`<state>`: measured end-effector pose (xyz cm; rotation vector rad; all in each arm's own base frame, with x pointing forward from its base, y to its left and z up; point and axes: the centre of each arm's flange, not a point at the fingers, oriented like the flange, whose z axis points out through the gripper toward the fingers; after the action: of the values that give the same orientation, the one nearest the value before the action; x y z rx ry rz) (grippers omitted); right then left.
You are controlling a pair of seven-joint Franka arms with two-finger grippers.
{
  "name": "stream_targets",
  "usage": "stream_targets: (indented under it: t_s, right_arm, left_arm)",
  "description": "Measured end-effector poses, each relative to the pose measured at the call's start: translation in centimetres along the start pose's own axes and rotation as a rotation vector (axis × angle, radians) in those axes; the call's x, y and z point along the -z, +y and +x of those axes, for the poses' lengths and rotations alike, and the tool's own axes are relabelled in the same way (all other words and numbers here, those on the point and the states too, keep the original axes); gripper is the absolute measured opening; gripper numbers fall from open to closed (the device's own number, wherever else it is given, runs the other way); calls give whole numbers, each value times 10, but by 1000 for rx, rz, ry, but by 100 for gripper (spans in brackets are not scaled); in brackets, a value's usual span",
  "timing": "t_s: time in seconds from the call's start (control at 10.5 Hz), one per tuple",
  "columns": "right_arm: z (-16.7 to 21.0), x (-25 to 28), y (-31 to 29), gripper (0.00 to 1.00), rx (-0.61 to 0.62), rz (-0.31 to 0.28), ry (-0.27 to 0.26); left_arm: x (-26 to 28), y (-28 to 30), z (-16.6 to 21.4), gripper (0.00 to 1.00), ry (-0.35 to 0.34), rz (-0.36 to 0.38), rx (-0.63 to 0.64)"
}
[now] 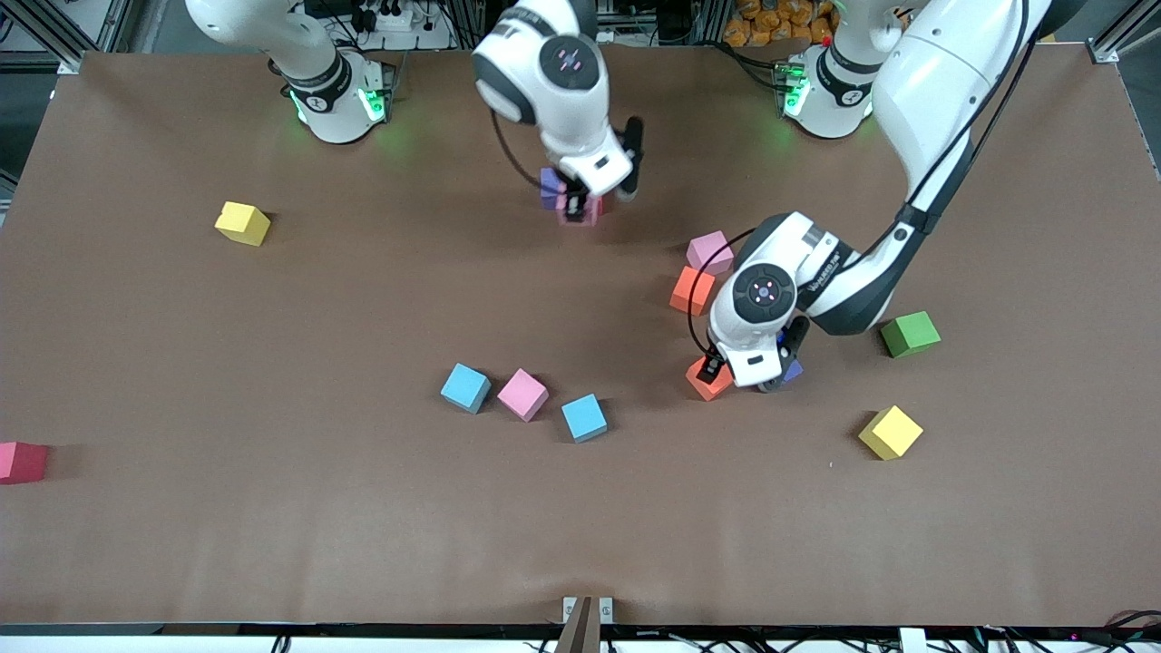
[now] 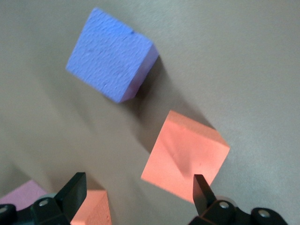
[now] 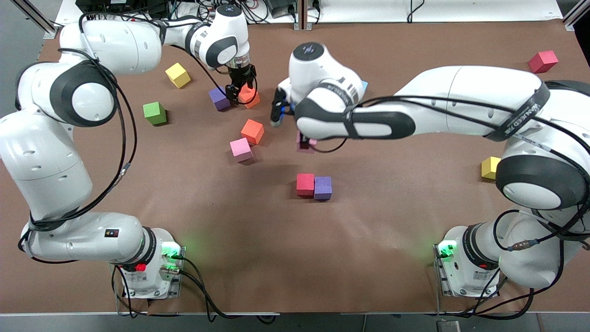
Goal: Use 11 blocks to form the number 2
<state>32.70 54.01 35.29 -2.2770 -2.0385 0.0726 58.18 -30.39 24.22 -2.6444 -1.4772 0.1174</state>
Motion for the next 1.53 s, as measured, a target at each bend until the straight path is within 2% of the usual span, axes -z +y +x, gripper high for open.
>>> stream_targets:
  t_s: [0.29, 0.57, 1.05, 1.53]
  right_arm:
    - [33, -41, -56, 58, 29, -59, -4]
    - [41, -85, -67, 58, 29, -53, -23]
    - [48, -109, -75, 58, 29, -51, 3]
    - [50, -120, -90, 58, 51, -44, -13]
  left_arm:
    - [-6, 2, 4, 100, 31, 2, -42]
    - [-6, 5, 5, 100, 66, -27, -70]
    - [2, 14, 4, 100, 65, -111, -119]
    - [-22, 16, 3, 100, 41, -96, -171]
